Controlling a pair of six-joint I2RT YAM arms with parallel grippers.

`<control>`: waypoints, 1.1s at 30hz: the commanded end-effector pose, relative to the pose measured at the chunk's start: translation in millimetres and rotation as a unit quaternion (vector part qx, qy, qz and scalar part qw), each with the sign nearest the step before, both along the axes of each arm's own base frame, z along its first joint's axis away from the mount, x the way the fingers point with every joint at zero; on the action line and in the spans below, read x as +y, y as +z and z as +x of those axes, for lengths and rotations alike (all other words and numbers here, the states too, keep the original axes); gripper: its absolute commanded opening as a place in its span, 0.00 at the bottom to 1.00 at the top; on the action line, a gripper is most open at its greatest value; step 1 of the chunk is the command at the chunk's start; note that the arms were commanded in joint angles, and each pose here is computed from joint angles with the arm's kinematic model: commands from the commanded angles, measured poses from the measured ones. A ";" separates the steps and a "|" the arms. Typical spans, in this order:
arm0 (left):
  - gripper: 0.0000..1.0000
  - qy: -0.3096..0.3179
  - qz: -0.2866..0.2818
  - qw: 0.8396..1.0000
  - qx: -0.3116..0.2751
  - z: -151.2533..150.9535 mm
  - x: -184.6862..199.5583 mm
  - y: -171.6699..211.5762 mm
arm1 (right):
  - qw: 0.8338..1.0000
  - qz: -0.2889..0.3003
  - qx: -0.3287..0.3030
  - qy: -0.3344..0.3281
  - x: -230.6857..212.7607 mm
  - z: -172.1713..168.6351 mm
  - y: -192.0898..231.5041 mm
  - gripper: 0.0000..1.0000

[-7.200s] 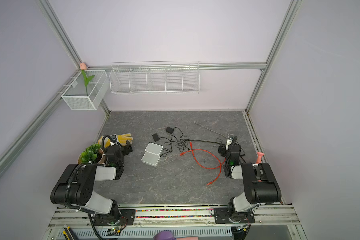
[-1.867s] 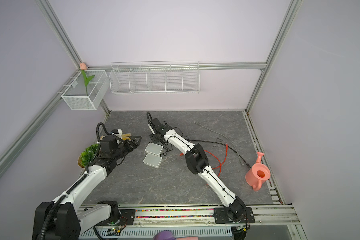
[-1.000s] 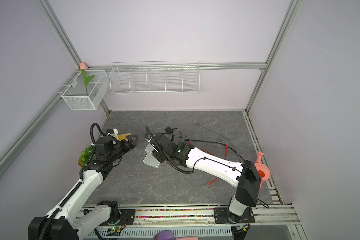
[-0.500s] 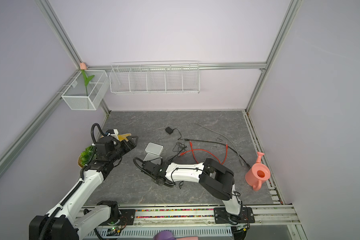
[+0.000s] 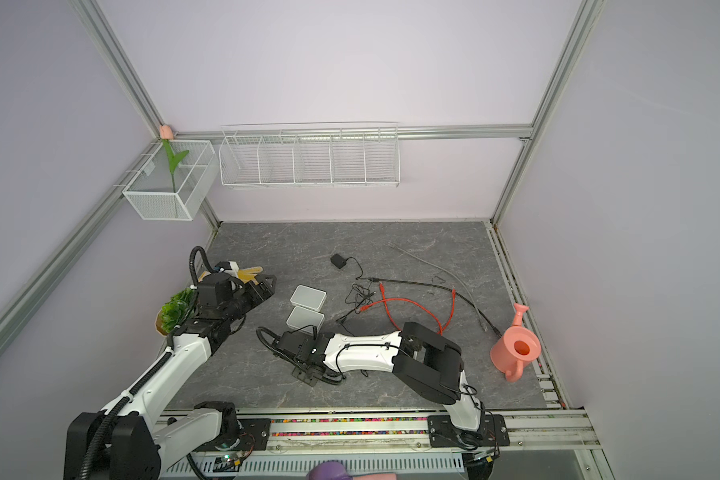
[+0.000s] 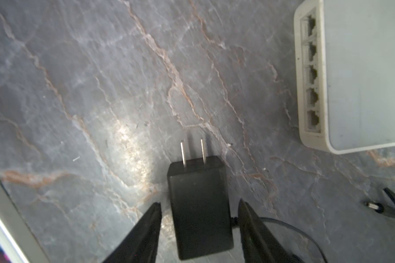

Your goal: Insert the plug into the switch port

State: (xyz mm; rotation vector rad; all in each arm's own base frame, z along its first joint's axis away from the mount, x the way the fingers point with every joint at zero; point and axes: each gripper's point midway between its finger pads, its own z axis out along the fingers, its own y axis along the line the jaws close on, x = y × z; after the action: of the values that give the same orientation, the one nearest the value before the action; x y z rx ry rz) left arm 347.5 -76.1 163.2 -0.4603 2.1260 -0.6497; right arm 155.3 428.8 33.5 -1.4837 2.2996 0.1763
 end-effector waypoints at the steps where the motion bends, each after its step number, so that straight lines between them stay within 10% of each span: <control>1: 0.94 0.006 0.010 1.000 -0.016 7.1 4.5 7.7 | 1.000 0.006 0.006 -0.011 -6.8 1.8 23.6 0.63; 10: 0.94 0.001 0.016 0.999 -0.033 5.8 4.4 24.9 | 0.985 0.068 -0.067 -0.146 -69.7 70.1 120.4 0.63; 23: 0.93 -0.074 -0.027 0.996 -0.032 -15.4 -31.1 27.3 | 0.977 0.013 0.061 -0.204 -82.8 103.9 30.7 0.59; 33: 0.91 -0.107 -0.045 0.993 -0.035 -28.2 -46.6 30.9 | 0.975 0.007 0.022 -0.219 -83.9 121.7 34.7 0.10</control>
State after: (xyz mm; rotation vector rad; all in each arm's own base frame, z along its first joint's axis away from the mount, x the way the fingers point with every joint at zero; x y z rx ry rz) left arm 326.0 -113.4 195.9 -0.2829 2.0902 -0.8235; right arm 265.5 344.3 40.7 -0.9863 2.6498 0.1036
